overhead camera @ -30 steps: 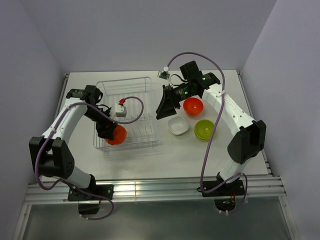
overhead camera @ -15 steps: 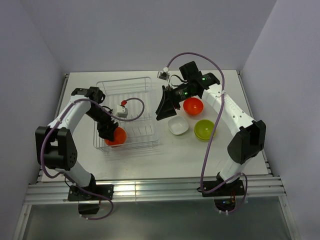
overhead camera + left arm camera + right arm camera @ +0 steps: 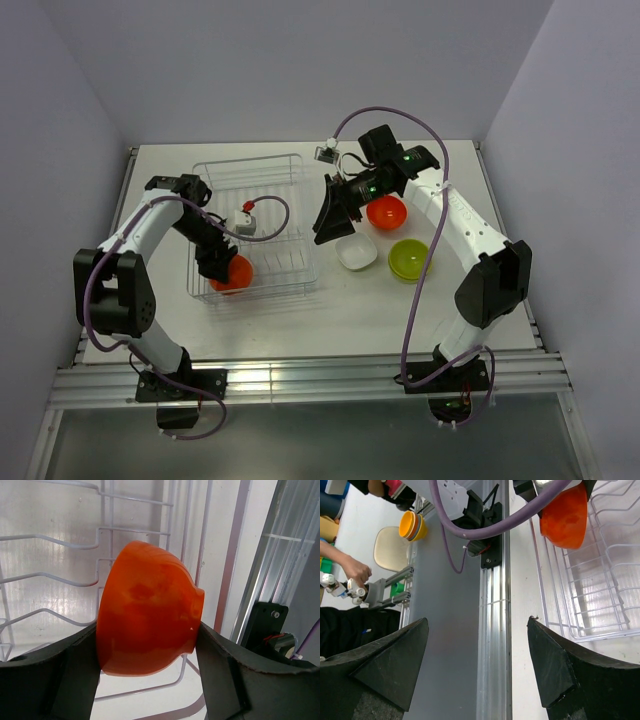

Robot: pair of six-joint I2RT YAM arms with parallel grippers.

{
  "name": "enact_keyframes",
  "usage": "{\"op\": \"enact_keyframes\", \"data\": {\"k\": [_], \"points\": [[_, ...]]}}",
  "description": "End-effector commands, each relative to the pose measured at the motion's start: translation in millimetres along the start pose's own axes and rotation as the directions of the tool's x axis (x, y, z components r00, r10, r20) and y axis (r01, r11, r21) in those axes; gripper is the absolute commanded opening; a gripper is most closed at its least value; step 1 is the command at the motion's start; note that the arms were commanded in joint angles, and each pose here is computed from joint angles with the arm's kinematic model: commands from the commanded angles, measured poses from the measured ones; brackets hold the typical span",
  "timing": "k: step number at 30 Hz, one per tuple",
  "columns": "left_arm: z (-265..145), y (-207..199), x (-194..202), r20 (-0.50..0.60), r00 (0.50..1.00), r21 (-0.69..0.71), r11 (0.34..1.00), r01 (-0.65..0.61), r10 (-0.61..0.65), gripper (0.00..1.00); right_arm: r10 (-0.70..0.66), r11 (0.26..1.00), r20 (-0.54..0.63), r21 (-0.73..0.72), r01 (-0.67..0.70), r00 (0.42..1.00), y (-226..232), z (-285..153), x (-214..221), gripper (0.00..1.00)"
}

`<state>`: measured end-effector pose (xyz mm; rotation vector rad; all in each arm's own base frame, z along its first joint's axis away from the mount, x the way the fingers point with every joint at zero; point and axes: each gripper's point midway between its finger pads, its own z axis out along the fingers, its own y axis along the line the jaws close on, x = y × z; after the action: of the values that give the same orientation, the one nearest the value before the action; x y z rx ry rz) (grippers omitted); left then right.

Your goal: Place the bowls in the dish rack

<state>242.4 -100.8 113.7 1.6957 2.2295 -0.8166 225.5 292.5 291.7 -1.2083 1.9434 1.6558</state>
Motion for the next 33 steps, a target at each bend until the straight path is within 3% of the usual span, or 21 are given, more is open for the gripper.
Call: {"op": "enact_keyframes", "data": {"k": [1, 2, 7, 24, 30, 33], "points": [[-8.1, 0.3, -6.2, 0.012, 1.000, -0.009, 1.000, -0.027, 0.027, 0.76, -0.053, 0.999, 0.006, -0.011, 0.053, 0.999, 14.1, -2.1, -3.8, 0.87], [-8.7, -0.1, -6.3, 0.012, 1.000, -0.013, 1.000, -0.023, 0.023, 0.85, -0.054, 0.998, 0.006, -0.011, 0.054, 0.999, 14.3, -2.2, -4.0, 0.87], [-9.4, -0.1, -5.5, 0.009, 1.000, -0.023, 0.999, -0.028, 0.028, 0.91, -0.055, 0.998, 0.007, -0.011, 0.055, 0.998, 14.2, -2.6, -3.8, 0.87], [-35.2, 20.7, -29.9, 0.054, 0.996, -0.183, 0.981, -0.066, 0.077, 1.00, -0.079, 0.996, 0.005, 0.043, 0.078, 0.997, 14.0, -6.2, -3.4, 0.88], [-60.3, 25.3, -58.4, 0.133, 0.982, -0.287, 0.954, -0.090, 0.133, 0.99, -0.081, 0.990, 0.025, 0.117, 0.077, 0.996, 5.8, -15.5, -7.2, 0.85], [-83.5, 25.1, -81.7, 0.202, 0.964, -0.370, 0.925, -0.090, 0.174, 1.00, -0.064, 0.974, 0.043, 0.221, 0.053, 0.997, -12.0, -30.2, -9.9, 0.80]]}}
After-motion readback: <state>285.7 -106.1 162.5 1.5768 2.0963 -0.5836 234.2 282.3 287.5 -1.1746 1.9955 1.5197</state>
